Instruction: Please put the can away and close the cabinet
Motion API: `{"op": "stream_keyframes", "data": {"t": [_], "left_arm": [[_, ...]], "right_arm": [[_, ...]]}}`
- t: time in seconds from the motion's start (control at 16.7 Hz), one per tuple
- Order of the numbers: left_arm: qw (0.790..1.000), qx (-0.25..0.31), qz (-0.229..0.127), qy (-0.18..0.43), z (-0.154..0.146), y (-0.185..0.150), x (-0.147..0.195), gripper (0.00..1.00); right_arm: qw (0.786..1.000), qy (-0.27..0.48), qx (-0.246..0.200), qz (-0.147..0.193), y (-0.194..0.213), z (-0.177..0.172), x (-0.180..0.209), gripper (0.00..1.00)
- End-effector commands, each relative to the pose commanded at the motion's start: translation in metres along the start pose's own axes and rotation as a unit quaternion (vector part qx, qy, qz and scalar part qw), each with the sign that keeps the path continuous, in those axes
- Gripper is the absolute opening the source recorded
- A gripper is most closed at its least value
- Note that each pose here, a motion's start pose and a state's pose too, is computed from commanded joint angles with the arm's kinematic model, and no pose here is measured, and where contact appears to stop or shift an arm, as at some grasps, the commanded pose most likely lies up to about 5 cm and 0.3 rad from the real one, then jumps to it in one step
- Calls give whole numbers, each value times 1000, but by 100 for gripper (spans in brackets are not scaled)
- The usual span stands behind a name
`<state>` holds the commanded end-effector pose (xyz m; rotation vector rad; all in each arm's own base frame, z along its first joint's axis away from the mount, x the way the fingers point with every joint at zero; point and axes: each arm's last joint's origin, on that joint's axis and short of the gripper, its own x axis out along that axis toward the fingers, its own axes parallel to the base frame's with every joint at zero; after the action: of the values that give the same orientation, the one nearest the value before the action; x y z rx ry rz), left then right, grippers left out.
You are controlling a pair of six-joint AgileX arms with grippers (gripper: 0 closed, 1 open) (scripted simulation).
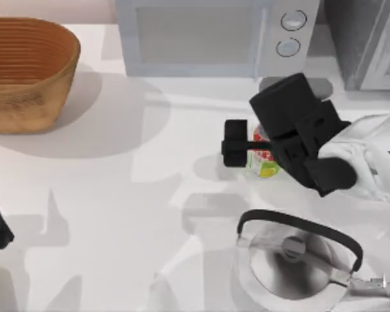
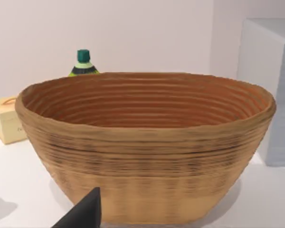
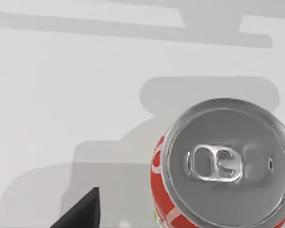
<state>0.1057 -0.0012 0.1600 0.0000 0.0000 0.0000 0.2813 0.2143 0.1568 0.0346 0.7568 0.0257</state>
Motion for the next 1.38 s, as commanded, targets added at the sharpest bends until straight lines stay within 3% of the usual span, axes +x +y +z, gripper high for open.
{"op": "stream_keyframes", "data": {"t": [0.18, 0.48, 0.9, 1.14, 1.38], "left_arm": [[1000, 0, 0, 0, 0, 0, 0, 100], [1000, 0, 0, 0, 0, 0, 0, 100], [1000, 0, 0, 0, 0, 0, 0, 100], [1000, 0, 0, 0, 0, 0, 0, 100], [1000, 0, 0, 0, 0, 0, 0, 100]], "right_arm": [[1000, 18, -8, -22, 10, -13, 11, 100], [1000, 19, -7, -23, 8, -13, 12, 100], [1000, 19, -8, -23, 7, -16, 68, 100], [1000, 19, -8, -22, 7, -16, 71, 100], [1000, 19, -8, -22, 7, -16, 71, 70]]}}
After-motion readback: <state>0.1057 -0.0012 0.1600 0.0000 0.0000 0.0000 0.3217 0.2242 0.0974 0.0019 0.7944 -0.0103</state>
